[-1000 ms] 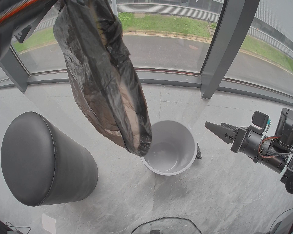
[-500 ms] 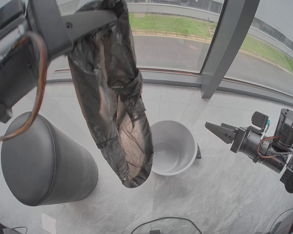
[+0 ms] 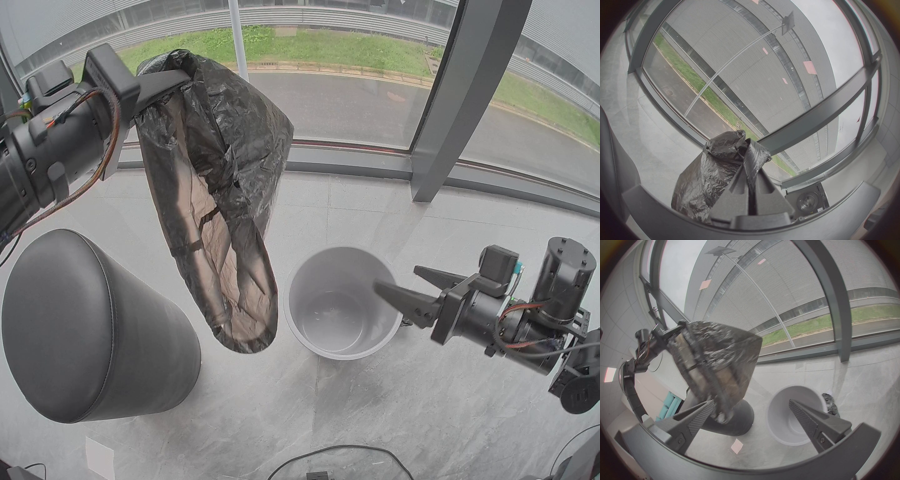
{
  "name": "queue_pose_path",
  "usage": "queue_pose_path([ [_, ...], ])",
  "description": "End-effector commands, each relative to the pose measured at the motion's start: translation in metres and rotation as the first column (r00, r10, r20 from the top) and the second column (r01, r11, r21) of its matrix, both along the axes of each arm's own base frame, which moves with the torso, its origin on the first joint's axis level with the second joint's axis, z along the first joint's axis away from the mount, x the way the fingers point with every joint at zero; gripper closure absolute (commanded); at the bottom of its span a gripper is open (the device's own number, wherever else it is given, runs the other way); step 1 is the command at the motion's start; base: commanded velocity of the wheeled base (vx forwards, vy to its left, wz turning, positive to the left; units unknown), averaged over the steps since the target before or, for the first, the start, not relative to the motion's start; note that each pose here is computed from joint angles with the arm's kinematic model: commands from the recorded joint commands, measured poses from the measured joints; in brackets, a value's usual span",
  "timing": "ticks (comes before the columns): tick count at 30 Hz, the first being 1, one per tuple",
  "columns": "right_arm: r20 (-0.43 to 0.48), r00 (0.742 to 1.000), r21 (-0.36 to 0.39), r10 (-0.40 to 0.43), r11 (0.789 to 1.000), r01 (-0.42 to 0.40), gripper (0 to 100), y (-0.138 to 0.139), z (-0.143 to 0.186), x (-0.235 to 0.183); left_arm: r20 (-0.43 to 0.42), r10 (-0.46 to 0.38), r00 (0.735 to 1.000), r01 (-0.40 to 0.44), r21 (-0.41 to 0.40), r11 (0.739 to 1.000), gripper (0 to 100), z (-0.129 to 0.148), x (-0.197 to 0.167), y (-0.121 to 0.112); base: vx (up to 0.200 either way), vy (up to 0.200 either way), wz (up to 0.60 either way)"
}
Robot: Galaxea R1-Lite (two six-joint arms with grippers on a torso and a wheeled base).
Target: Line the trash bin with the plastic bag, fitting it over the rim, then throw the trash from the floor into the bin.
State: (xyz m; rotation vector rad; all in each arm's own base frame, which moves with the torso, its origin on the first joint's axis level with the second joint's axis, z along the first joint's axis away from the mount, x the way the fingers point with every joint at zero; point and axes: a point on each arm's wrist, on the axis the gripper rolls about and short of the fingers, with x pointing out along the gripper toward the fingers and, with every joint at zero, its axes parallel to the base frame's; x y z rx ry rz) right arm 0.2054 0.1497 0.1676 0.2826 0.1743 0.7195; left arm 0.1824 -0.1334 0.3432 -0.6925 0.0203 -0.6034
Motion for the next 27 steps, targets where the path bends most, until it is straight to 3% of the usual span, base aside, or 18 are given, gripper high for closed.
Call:
queue_pose_path([
  [1, -0.032, 0.995, -0.053, 0.094, 0.994, -0.095, 0, 0.05, -0.03, -0.006, -0.048, 0.041, 0.998, -0.042, -0.018, 0.999, 100, -0.004, 0.028, -0.011, 0.0, 0.0, 0.0],
  [7, -0.037, 0.99, -0.064, 0.138, 0.988, -0.14, 0, 0.081, -0.046, -0.01, -0.036, 0.002, 0.999, -0.003, -0.029, 1.0, 100, 0.0, 0.016, -0.014, 0.0, 0.0, 0.0],
  [10, -0.041, 0.989, -0.066, 0.139, 0.988, -0.141, 0, 0.083, -0.048, -0.009, -0.033, -0.011, 0.999, 0.01, -0.034, 0.999, 100, 0.002, 0.012, -0.015, 0.0, 0.0, 0.0],
  [22, -0.035, 0.991, -0.057, 0.128, 0.99, -0.13, 0, 0.09, -0.049, -0.002, 0.008, -0.187, 0.982, 0.187, -0.088, 0.978, 100, 0.016, -0.039, -0.025, 0.0, 0.0, 0.0],
  [27, -0.039, 0.994, -0.055, 0.105, 0.993, -0.107, 0, 0.089, -0.05, 0.001, 0.005, -0.203, 0.979, 0.203, -0.09, 0.975, 100, 0.015, -0.043, -0.025, 0.0, 0.0, 0.0],
])
